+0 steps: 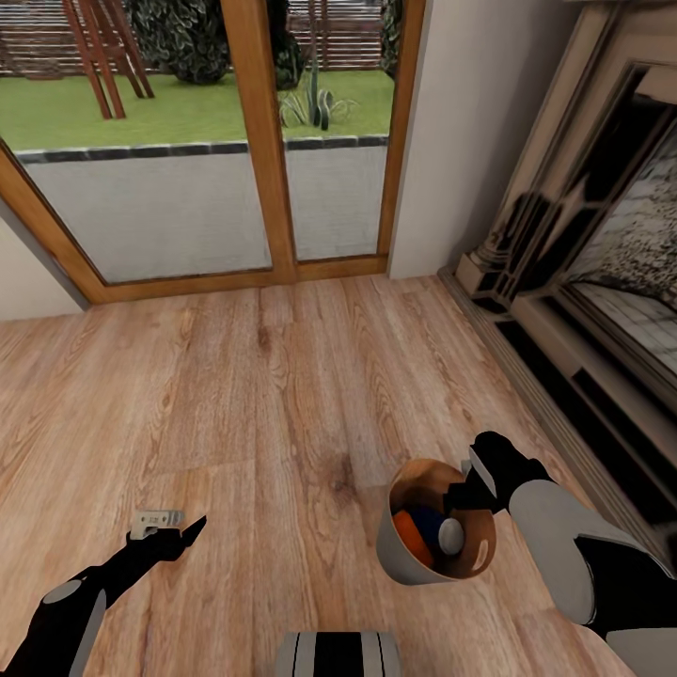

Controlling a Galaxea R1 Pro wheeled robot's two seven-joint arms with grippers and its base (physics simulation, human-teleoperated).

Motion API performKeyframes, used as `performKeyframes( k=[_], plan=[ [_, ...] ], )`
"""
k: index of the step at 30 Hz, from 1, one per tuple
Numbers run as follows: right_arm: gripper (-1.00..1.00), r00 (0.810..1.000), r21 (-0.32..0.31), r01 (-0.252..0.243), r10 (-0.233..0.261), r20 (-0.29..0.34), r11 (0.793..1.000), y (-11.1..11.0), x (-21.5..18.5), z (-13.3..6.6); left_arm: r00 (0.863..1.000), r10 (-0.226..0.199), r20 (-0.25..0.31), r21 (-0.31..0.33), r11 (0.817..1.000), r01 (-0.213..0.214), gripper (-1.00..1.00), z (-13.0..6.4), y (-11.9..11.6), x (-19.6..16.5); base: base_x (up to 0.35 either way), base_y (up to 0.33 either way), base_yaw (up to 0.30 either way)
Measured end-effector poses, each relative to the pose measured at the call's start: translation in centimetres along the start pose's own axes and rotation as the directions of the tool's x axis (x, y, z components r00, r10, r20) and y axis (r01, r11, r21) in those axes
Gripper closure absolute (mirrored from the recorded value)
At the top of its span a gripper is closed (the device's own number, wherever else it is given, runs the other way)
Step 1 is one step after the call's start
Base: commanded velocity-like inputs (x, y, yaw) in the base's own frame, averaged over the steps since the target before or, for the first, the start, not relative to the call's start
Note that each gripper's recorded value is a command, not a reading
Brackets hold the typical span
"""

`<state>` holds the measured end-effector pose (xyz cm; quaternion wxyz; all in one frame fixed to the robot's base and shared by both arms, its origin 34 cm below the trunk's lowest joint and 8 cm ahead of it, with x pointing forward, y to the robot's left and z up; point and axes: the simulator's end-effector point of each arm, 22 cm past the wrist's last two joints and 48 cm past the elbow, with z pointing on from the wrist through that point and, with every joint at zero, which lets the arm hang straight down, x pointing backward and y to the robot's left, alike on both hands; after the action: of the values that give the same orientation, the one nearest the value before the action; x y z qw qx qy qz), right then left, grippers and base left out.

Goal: Put the three can of soda from the living room inside the tash can in the kitchen.

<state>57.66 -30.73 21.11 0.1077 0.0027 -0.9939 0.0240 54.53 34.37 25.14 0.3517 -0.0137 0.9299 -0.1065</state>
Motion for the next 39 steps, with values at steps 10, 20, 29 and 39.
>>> performKeyframes(
  k=[10,20,29,39],
  plan=[
    [-1.00,1.000,-0.013,-0.006,0.006,0.008,1.000,0.2,0.5,-1.5,0.999,0.008,0.040,0.004,1.000,-0.008,-1.00,-0.8,-0.4,-2.1,0.000,0.000,0.000],
    [-1.00,0.999,-0.022,-0.009,0.010,0.048,1.000,0.4,-0.1,-3.8,0.997,0.016,0.080,0.008,1.000,-0.016,-1.00,-1.7,-0.8,-4.1,0.000,0.000,0.000],
    [-1.00,0.996,-0.024,-0.011,0.013,0.085,1.000,0.3,-0.6,-5.9,0.993,0.022,0.116,0.011,1.000,-0.024,-1.00,-2.6,-1.1,-5.9,0.000,0.000,0.000],
    [-1.00,0.992,-0.023,-0.014,0.016,0.126,1.000,0.0,-1.0,-8.3,0.988,0.029,0.154,0.014,0.999,-0.031,-1.00,-3.7,-1.6,-7.8,0.000,0.000,0.000]
  ],
)
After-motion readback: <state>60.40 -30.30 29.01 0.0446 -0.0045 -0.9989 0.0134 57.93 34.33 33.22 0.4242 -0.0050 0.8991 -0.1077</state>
